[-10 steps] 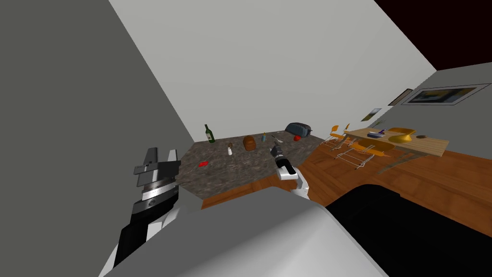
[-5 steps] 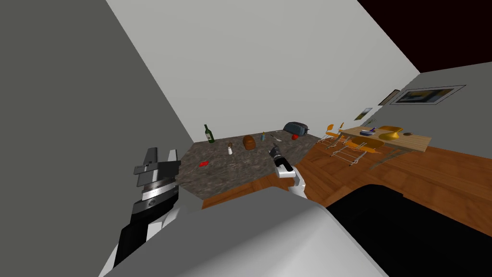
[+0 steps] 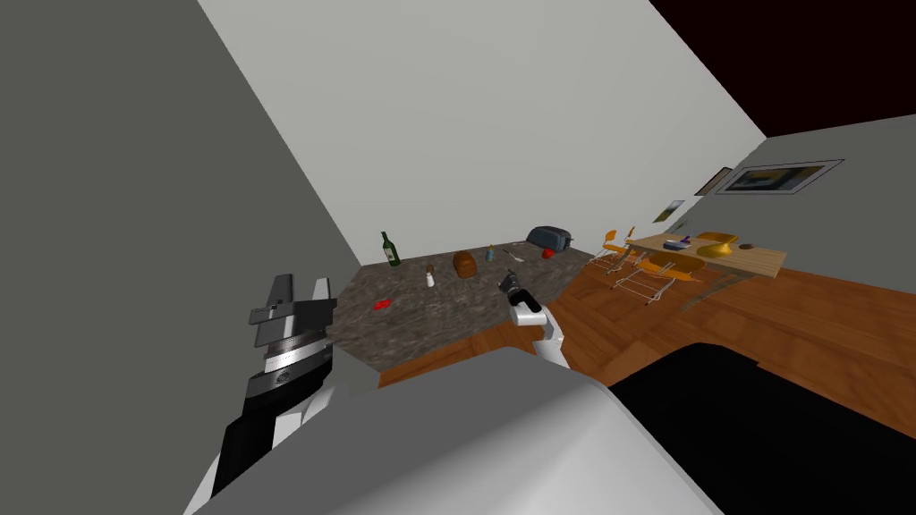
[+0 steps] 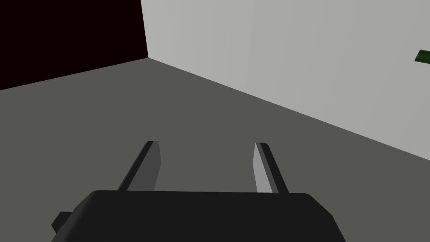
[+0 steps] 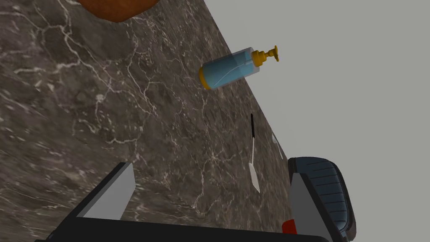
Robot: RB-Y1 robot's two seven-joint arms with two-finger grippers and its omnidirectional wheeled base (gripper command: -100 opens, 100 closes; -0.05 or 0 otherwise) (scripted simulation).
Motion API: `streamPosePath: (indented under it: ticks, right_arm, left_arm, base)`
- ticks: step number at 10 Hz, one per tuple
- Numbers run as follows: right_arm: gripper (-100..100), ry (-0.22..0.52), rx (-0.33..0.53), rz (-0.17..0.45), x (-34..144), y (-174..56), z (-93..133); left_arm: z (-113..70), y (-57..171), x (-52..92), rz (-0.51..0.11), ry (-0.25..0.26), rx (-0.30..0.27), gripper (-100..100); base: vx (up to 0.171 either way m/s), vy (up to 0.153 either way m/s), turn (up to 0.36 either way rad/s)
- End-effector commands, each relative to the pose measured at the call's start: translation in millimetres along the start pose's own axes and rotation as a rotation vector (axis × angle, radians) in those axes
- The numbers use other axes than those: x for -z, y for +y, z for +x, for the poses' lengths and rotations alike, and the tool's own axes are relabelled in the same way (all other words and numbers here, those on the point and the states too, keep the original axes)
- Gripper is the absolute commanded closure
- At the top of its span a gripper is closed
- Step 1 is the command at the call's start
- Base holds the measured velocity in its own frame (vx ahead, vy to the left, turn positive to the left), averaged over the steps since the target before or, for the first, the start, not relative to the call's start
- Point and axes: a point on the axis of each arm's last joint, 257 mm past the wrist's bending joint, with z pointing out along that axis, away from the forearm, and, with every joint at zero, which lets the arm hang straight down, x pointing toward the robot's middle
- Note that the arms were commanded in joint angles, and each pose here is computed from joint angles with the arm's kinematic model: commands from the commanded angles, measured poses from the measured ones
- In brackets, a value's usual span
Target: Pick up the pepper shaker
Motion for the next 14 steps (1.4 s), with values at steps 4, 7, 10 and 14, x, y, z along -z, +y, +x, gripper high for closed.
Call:
streamPosePath:
  ticks: [4, 7, 10, 14]
  right_arm:
    - [-100, -0.047, -0.136, 0.124, -11.7, -33.0, -2.7]
    - [-100, -0.064, -0.198, 0.180, -16.4, -47.3, 0.1]
    - [-100, -0.077, -0.318, 0.265, -25.7, -67.8, 14.8]
    - [-100, -0.097, -0.427, 0.368, -30.8, -90.8, 33.6]
  left_arm:
    - [0.0, 0.0, 0.0, 0.000, 0.000, 0.000, 0]
    - [0.0, 0.0, 0.0, 0.000, 0.000, 0.000, 0]
    - [0.0, 0.0, 0.0, 0.000, 0.000, 0.000, 0]
    - [0.0, 0.0, 0.0, 0.000, 0.000, 0.000, 0]
  base:
    - [0.003, 0.079, -0.026]
    - [0.009, 0.059, -0.010]
    - [0.015, 0.073, -0.009]
    - [0.026, 0.093, 0.000]
